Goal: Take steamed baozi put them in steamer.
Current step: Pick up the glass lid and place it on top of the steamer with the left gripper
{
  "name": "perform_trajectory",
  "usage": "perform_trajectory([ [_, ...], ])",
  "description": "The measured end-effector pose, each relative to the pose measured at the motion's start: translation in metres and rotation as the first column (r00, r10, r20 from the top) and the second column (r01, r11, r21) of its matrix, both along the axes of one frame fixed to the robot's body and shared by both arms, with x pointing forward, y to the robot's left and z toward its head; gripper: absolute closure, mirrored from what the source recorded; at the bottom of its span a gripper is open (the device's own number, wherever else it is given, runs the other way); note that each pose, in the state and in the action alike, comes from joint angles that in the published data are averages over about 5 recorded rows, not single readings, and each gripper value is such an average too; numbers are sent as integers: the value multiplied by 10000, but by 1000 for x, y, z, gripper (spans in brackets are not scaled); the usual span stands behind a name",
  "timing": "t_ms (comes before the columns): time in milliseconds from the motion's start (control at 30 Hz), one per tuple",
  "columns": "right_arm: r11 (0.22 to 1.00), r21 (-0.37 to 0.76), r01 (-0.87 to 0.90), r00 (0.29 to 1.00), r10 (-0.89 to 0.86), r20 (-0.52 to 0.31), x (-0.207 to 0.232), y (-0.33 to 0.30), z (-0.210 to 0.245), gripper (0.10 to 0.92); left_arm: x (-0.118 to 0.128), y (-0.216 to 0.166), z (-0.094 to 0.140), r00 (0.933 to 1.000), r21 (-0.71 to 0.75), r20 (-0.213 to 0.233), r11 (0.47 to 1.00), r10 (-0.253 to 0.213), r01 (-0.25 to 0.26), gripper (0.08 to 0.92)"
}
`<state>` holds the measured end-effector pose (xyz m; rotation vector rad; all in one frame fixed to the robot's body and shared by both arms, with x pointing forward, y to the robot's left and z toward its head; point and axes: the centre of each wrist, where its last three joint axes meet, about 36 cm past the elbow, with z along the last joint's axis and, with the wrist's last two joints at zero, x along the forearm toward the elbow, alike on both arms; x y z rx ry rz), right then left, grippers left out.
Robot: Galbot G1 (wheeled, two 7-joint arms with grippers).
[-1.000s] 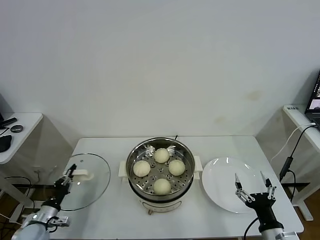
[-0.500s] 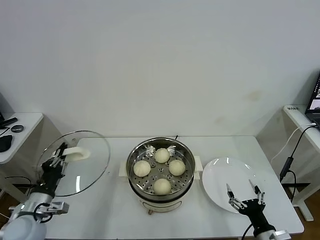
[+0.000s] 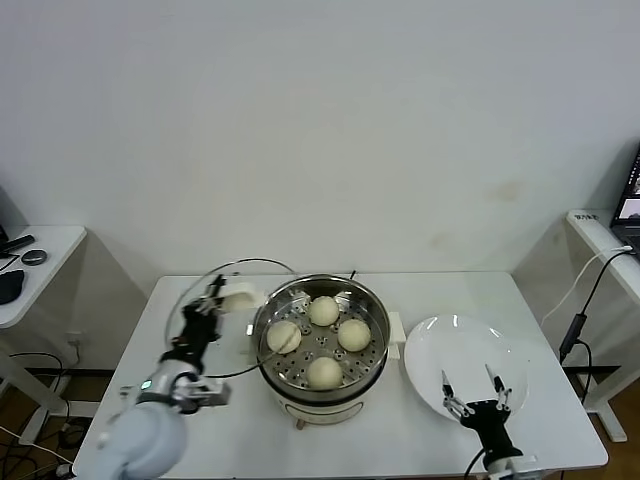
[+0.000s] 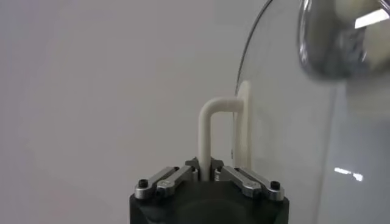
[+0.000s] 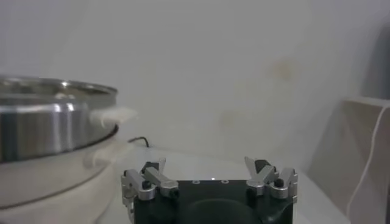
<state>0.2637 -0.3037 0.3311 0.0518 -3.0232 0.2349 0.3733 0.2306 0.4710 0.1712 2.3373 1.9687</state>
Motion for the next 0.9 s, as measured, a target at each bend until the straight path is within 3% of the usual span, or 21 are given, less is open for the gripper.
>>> perform_trajectory([
  [200, 9995, -254, 163, 9998, -165, -80, 1, 5, -8, 200, 15, -53, -9, 9991, 370, -171, 9985, -399, 406, 833],
  [433, 9989, -415, 227, 9996, -235, -178, 0, 9, -13, 200, 16, -101, -12, 9976, 787, -149, 9945, -678, 688, 833],
  [900, 9985, -526, 182, 9996, -194, -221, 2, 14, -17, 200, 7, -141, -23, 9981, 1508, -92, 9866, -614, 620, 833],
])
